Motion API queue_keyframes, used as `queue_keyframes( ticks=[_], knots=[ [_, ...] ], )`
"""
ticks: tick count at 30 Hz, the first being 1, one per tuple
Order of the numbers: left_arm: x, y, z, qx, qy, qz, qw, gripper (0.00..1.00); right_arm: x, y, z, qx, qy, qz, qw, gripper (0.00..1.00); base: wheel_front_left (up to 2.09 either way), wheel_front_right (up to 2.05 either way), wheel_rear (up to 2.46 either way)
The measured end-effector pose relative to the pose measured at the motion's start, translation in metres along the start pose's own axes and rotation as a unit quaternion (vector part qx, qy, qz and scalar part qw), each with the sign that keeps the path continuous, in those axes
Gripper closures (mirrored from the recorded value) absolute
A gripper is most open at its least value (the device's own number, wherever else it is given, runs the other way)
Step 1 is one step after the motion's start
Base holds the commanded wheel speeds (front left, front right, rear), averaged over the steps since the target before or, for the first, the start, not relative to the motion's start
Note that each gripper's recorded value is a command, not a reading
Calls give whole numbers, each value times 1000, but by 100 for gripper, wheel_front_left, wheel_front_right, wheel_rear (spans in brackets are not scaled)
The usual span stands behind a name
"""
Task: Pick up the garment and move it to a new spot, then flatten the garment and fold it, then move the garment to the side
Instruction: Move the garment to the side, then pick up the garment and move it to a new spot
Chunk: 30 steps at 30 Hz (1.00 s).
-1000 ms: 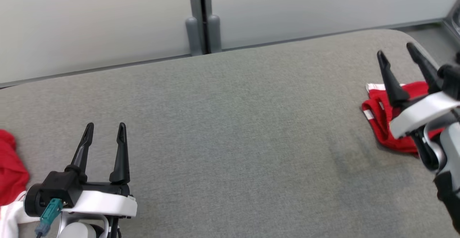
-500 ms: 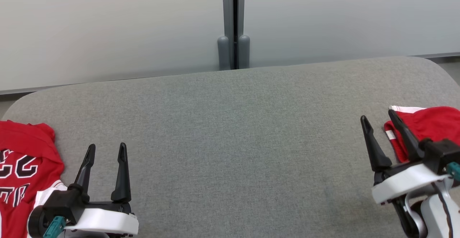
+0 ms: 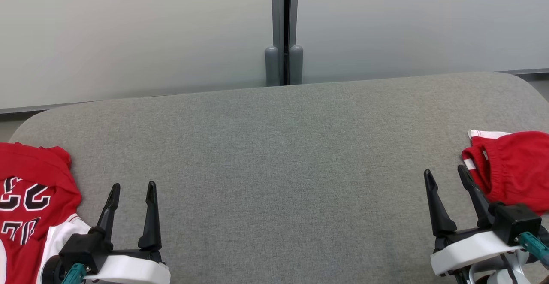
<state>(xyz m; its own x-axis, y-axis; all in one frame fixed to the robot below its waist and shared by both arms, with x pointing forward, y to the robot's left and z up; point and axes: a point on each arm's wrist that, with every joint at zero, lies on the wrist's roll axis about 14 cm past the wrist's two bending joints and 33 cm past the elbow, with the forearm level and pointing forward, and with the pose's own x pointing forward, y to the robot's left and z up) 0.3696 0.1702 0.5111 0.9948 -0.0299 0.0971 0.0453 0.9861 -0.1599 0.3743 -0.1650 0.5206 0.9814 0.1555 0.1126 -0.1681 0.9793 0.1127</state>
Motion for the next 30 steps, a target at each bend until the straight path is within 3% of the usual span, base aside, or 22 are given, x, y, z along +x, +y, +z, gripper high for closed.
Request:
queue_keyframes(
  ticks=[21,30],
  knots=[
    [1,-3,-6,-1,8,-6,1000,0,-1,11,-1,-1,1,20,1000,0,0,0,0],
    [-12,21,1,5,0,32,999,0,12,40,-5,9,7,65,998,0,0,0,0]
  ],
)
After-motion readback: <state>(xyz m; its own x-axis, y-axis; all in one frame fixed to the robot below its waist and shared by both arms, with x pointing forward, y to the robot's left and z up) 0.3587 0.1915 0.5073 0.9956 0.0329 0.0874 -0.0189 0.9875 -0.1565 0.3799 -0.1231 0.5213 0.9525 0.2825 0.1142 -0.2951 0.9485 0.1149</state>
